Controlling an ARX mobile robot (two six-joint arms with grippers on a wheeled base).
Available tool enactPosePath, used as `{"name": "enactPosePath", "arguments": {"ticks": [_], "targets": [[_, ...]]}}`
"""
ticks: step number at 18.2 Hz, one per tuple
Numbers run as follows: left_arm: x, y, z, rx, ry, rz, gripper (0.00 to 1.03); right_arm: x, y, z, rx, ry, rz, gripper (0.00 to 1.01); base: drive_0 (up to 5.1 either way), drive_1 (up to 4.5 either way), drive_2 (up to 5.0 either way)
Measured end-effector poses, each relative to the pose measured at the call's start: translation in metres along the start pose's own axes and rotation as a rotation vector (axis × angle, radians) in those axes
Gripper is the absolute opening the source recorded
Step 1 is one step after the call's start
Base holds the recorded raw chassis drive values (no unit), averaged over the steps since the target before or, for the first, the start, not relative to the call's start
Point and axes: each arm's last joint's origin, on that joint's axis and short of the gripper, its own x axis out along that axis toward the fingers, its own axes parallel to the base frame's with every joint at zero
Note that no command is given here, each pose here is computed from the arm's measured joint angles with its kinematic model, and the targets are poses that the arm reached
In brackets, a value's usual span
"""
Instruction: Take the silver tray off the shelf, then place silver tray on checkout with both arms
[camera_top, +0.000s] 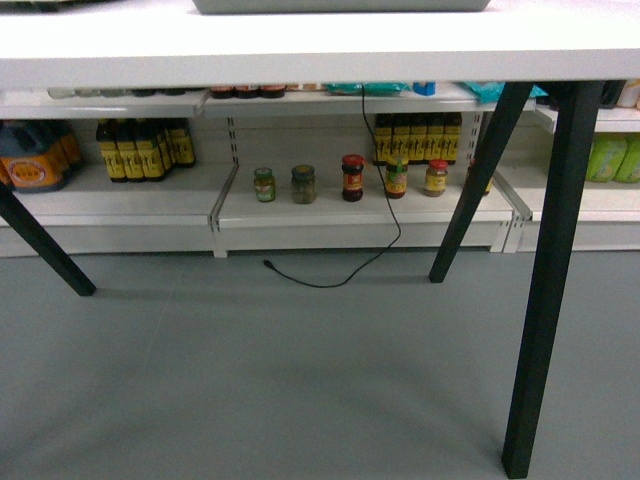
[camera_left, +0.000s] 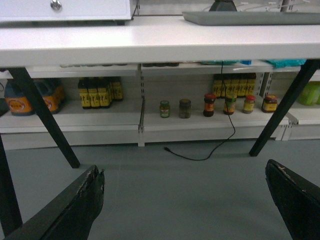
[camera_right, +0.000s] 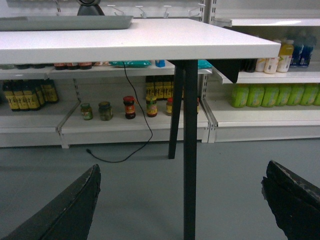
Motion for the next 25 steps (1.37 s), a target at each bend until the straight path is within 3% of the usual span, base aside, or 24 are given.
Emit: {"name": "enactPosePath", "arguments": {"ticks": [25], "targets": [[0.0000, 0.0000, -0.0003, 0.000, 0.003, 0.001, 0.98, 0.0000, 0.0000, -0.0002, -0.002, 0.002, 0.001, 0.98, 0.0, 0.00, 0.0]]}}
